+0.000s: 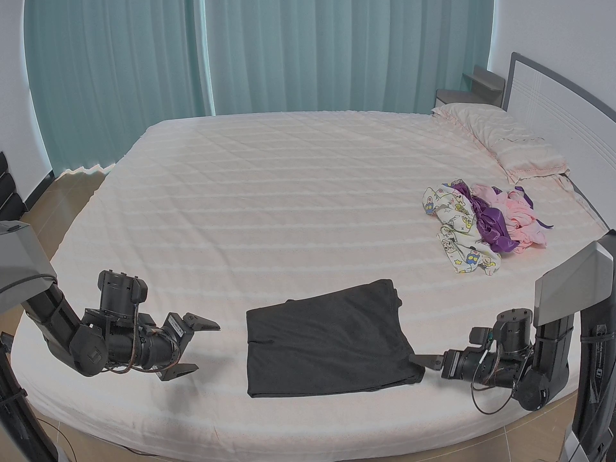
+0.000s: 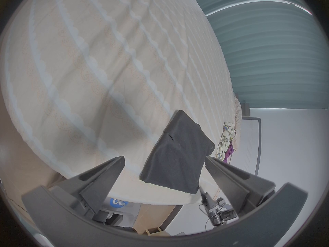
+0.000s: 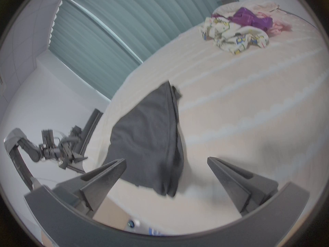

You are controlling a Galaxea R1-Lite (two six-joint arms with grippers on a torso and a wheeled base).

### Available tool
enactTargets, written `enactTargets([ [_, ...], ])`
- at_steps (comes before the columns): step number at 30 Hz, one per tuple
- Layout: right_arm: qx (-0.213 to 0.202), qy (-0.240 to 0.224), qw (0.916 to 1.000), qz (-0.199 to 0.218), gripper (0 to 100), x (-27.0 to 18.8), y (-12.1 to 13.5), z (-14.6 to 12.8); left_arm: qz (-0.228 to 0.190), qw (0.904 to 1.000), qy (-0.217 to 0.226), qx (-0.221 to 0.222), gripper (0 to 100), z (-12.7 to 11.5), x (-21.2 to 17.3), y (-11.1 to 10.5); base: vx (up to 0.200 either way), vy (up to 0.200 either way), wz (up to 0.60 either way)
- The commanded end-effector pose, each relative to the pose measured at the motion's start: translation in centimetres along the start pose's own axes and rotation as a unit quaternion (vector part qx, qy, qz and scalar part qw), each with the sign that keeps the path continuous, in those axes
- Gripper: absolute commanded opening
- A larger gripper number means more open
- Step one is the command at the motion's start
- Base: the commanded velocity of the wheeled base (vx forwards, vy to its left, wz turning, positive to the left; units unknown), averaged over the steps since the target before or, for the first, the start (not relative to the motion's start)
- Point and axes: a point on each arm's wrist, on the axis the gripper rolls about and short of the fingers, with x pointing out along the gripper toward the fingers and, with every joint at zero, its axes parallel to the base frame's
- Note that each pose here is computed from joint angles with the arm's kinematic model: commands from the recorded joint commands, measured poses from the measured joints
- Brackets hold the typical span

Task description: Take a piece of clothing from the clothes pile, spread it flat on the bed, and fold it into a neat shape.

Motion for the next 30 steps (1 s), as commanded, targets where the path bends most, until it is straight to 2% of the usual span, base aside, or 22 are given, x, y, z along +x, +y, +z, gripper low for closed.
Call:
enactTargets([
  [1,0.017,-0.087,0.9955,0.032,100,1.7,0.0,4.2,0.000,1.0000,0.000,0.000,100,0.0,0.0,0.0,0.000,0.000,0.00],
  [3,0.037,-0.095,0.9940,0.040,100,2.7,0.0,4.7,0.001,1.0000,0.000,-0.001,100,0.0,0.0,0.0,0.000,0.000,0.00],
  [4,0.069,-0.108,0.9904,0.052,100,4.6,-0.2,5.6,0.001,1.0000,0.000,-0.001,100,0.0,0.0,0.0,0.000,0.000,0.00],
  [7,0.083,-0.095,0.9908,0.047,100,7.4,-0.6,6.6,0.001,1.0000,0.000,-0.001,100,0.0,0.0,0.0,0.000,0.000,0.00],
  [9,0.086,-0.092,0.9910,0.045,100,8.1,-0.6,7.0,0.001,1.0000,0.000,-0.001,100,0.0,0.0,0.0,0.000,0.000,0.00],
  [10,0.088,-0.097,0.9905,0.041,100,9.6,-0.5,8.1,0.001,1.0000,0.000,-0.001,100,0.0,0.0,0.0,0.000,0.000,0.00],
  [14,0.092,-0.117,0.9884,0.029,100,12.5,0.0,9.2,0.001,1.0000,0.000,-0.001,100,0.0,0.0,0.0,0.000,0.000,0.00],
  [18,0.090,-0.102,0.9904,0.022,100,14.4,0.5,8.5,0.002,1.0000,0.001,-0.001,100,0.0,0.0,0.1,0.000,0.000,0.00],
  [23,0.088,-0.115,0.9894,0.015,100,15.6,0.4,8.9,0.002,1.0000,0.001,-0.001,100,0.0,0.0,0.1,0.000,0.000,0.00],
  [24,0.089,-0.115,0.9893,0.013,0,15.7,0.4,9.1,0.002,1.0000,0.001,-0.001,100,0.0,0.0,0.1,0.000,0.000,0.00],
  [30,0.093,-0.118,0.9887,0.001,0,16.0,0.4,9.8,0.002,1.0000,0.001,-0.001,100,0.0,0.0,0.1,0.000,0.000,0.00],
])
